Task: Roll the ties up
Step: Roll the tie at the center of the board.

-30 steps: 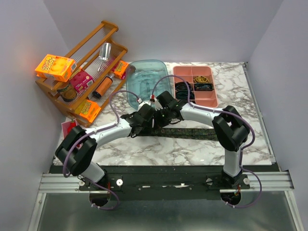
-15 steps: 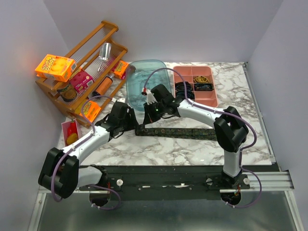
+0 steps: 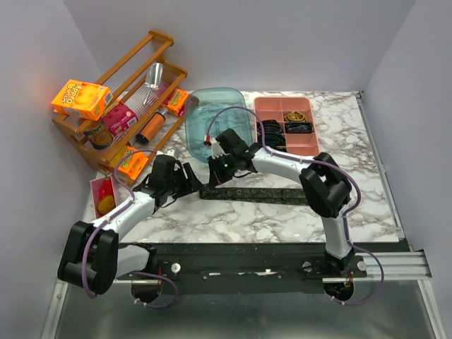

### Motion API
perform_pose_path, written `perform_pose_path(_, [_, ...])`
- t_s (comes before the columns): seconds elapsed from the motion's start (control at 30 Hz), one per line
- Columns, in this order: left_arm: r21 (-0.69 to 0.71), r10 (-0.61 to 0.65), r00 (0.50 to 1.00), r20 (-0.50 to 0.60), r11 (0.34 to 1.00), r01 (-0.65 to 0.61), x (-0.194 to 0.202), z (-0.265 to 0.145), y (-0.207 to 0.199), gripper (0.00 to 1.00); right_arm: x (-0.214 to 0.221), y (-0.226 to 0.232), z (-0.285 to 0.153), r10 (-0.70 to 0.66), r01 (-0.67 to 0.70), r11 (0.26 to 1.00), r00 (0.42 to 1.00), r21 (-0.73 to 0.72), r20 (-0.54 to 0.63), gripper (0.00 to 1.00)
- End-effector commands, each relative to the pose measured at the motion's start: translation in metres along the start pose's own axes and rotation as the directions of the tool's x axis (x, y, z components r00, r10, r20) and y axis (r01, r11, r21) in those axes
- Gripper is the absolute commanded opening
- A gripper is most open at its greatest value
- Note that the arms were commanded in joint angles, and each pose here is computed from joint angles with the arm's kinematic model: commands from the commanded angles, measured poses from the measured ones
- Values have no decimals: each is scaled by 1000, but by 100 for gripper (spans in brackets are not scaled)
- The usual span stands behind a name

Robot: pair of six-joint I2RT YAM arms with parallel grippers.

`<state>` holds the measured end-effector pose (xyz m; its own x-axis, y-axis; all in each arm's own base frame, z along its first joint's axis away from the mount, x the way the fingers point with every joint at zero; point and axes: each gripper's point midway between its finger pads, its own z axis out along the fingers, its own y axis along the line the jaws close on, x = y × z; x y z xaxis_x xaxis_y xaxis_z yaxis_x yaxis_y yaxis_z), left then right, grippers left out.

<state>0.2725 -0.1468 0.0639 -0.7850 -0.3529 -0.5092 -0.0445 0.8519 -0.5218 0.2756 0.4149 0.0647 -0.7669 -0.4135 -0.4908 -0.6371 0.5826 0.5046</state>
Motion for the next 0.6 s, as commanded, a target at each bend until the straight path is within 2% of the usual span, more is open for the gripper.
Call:
perform_pose_path(0.0, [97, -12, 1000, 5, 995, 11, 0, 1, -13, 70, 16, -14, 10, -7, 8, 999, 999, 46, -37, 1])
perform_pose_path(0.27, [183, -51, 998, -23, 982, 54, 14, 13, -19, 70, 39, -34, 12, 12, -3, 993, 997, 121, -73, 1])
perform_pose_path(0.57, [246, -51, 998, -47, 967, 62, 20, 28, -24, 67, 52, -41, 16, 33, -21, 990, 995, 138, -90, 1])
